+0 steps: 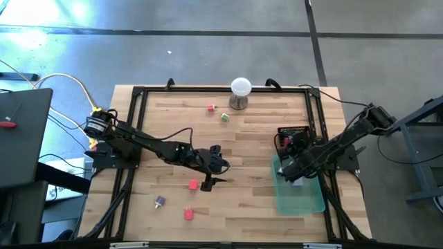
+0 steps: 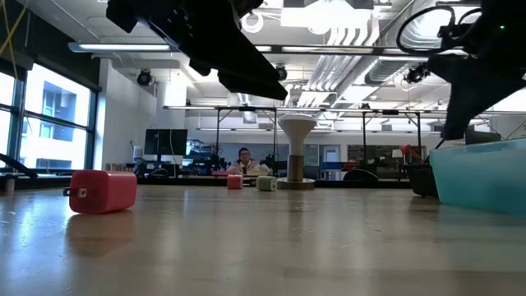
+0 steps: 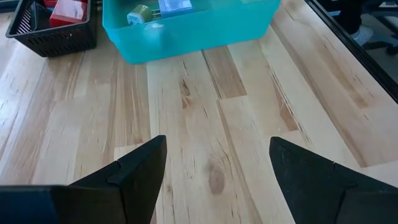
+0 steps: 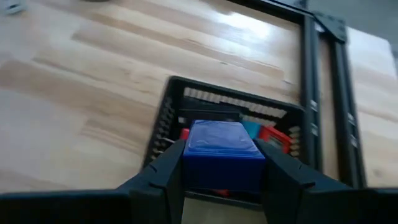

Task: Pick & Place Office items
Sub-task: Put the violet digital clock into the black basket

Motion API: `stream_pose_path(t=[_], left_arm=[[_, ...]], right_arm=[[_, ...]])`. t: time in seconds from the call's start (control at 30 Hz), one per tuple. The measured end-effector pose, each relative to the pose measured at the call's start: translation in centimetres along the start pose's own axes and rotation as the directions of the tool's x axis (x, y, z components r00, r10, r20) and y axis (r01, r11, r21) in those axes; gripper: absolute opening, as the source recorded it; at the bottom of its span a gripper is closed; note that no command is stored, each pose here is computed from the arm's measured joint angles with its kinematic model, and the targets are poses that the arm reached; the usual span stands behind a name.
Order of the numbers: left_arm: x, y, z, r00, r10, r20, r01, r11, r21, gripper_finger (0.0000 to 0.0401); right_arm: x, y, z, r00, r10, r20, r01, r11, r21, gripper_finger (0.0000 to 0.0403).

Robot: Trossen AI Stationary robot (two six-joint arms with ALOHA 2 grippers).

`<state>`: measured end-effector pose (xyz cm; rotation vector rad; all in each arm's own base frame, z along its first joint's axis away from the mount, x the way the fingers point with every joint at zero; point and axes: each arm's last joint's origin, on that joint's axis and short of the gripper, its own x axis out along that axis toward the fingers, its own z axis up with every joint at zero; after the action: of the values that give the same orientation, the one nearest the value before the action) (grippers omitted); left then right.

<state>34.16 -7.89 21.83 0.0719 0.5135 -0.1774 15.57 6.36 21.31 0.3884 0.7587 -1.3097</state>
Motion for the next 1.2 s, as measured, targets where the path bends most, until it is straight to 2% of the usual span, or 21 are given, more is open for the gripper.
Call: stream_pose_path(t=[0.13,0.37,0.8,0.93,1.2], left_arm=[[0.0,0.0,0.0,1.000,0.000,0.000,0.000,1.000,0.000,0.0277],[0.0,0.0,0.0,1.000,0.000,-0.001,0.000,1.000,-0.031,0.0277],[0.0,0.0,0.0,1.000,0.000,-0.002,0.000,1.000,-0.028,0.0277],[0.0,0.0,0.0,1.000,0.000,-0.001,0.000,1.000,-0.026,0.0277],[0.0,0.0,0.0,1.000,0.000,-0.001,0.000,0.999,-0.034,0.0277]], right_arm=[[0.1,-0.5,-0.2,0.999,-0.036,-0.004,0.036,0.998,0.056,0.0144],[2.1,-1.6,-1.1,0.987,-0.156,-0.032,0.158,0.985,0.075,0.0144],[2.8,-1.3,-0.3,0.982,-0.182,-0.050,0.187,0.973,0.135,0.0144],[3.3,-0.3,-0.2,0.994,-0.103,-0.033,0.107,0.984,0.143,0.0144],[3.8,-0.4,0.1,0.985,-0.145,-0.092,0.158,0.975,0.153,0.0145]])
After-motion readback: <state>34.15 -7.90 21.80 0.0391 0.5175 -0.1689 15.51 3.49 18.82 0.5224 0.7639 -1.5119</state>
